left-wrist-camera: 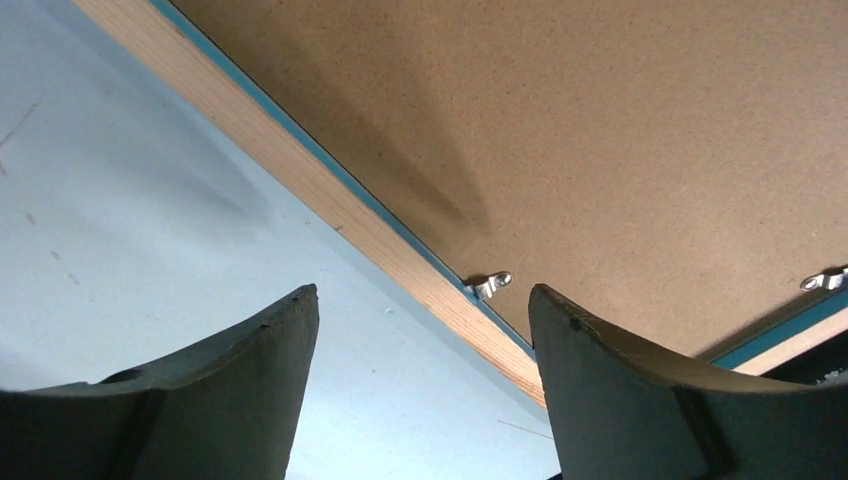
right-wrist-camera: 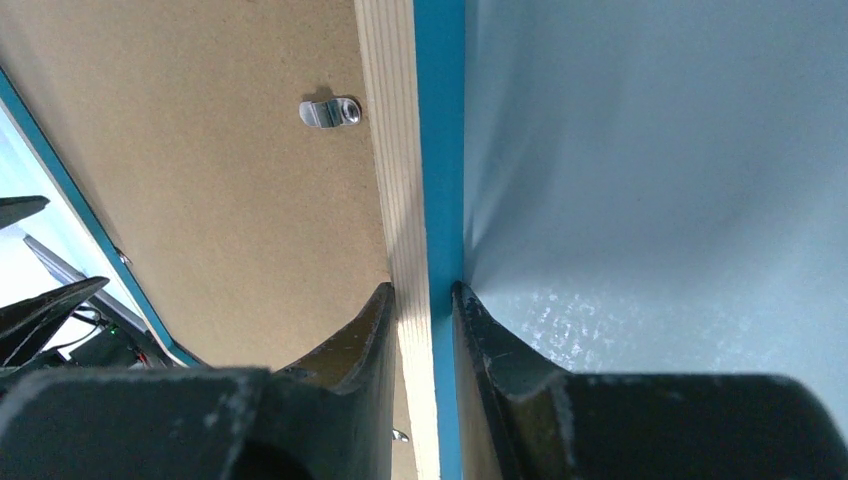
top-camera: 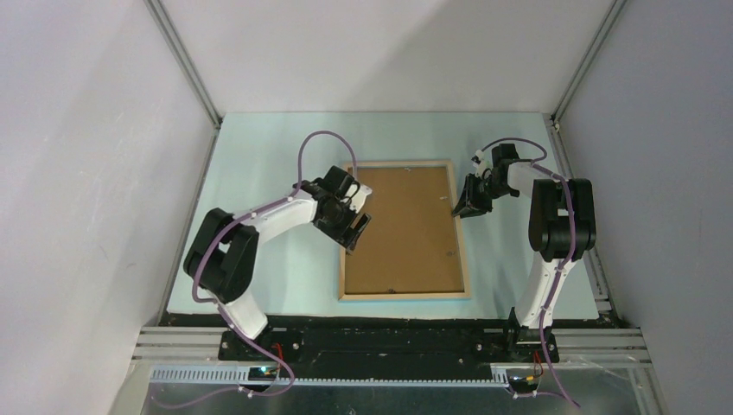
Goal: Put the photo into the frame
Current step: Install the photo frame at the center of the board.
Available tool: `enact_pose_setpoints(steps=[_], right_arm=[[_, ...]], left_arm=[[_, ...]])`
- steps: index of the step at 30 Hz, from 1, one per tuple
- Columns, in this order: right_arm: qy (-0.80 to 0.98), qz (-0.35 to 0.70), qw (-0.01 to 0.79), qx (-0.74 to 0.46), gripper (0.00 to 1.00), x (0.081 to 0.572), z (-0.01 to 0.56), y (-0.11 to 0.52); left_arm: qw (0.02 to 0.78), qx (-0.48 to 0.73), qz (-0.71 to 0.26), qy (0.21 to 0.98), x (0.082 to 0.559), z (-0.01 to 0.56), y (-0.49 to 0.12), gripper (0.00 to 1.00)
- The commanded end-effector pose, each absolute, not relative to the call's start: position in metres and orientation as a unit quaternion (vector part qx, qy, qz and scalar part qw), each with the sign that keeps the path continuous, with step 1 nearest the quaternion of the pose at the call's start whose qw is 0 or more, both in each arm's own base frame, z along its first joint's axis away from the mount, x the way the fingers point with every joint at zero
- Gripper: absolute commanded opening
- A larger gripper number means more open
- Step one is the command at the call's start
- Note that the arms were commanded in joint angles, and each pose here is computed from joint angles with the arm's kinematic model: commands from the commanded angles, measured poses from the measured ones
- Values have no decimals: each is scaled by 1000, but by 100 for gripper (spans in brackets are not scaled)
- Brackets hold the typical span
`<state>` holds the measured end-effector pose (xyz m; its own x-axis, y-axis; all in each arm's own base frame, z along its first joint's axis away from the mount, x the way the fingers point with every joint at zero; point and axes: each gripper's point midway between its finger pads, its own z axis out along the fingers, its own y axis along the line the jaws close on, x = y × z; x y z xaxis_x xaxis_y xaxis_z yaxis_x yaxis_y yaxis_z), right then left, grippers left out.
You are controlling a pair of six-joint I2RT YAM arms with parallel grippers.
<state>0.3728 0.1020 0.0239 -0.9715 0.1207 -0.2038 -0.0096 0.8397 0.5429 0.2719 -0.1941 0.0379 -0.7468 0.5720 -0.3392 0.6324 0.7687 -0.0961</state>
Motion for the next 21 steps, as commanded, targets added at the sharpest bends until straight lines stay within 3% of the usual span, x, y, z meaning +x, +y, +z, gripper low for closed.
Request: enact_pose_setpoints(steps=[1, 5, 10, 21], right_arm=[[937, 315, 147, 14, 0, 383, 44, 111], [934, 320, 160, -1, 0, 385, 52, 113], [933, 319, 167, -15, 0, 384, 55, 112], [933, 310, 180, -28, 6, 386, 56, 105]], left_arm=[[205, 323, -102, 918, 290, 71, -196, 83], [243, 308, -90, 916, 317, 93, -184, 91], [260, 300, -61, 916, 347, 100, -173, 90], [219, 225, -91, 945, 376, 66, -188, 71]])
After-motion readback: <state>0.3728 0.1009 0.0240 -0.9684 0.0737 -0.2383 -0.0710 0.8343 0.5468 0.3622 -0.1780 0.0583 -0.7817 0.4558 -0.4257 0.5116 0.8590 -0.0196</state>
